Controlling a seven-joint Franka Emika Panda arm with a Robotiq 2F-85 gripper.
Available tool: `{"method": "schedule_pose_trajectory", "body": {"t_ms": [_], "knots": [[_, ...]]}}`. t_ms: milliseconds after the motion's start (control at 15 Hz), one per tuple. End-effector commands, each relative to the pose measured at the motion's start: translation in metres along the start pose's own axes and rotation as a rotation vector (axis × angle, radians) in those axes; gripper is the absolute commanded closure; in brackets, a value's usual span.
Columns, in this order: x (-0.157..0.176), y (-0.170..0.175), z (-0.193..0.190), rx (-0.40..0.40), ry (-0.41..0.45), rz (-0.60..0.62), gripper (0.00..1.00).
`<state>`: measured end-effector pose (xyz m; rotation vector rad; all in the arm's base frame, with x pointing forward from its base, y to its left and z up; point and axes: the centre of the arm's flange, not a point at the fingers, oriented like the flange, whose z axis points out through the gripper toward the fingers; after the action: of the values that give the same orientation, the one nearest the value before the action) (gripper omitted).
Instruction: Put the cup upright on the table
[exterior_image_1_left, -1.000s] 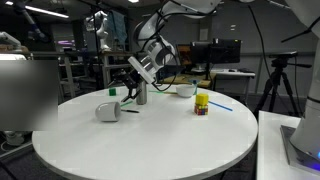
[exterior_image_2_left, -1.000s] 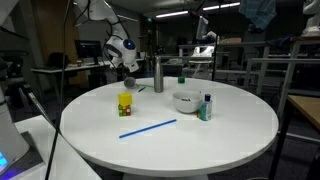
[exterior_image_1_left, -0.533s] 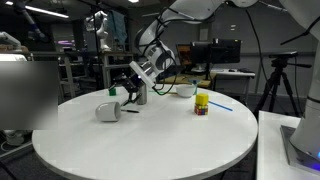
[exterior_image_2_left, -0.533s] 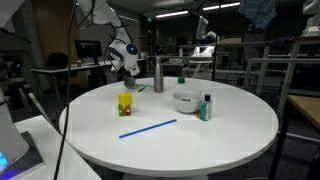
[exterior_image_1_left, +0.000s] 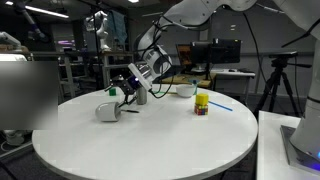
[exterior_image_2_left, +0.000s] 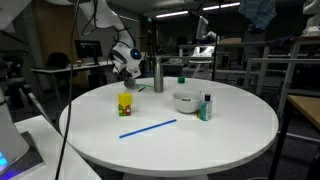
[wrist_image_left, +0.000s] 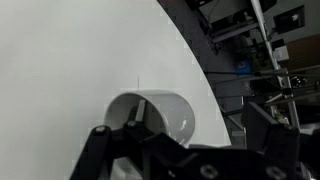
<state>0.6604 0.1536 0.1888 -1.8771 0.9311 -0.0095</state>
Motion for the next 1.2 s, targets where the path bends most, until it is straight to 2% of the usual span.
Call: {"method": "schedule_pose_trajectory", "body": {"t_ms": [0, 1133], "knots": [[0.011, -0.004, 0.008, 0.038, -0.014, -0.01, 0.0], [0.036, -0.009, 0.019, 0.089, -0.03, -0.027, 0.0]]}}
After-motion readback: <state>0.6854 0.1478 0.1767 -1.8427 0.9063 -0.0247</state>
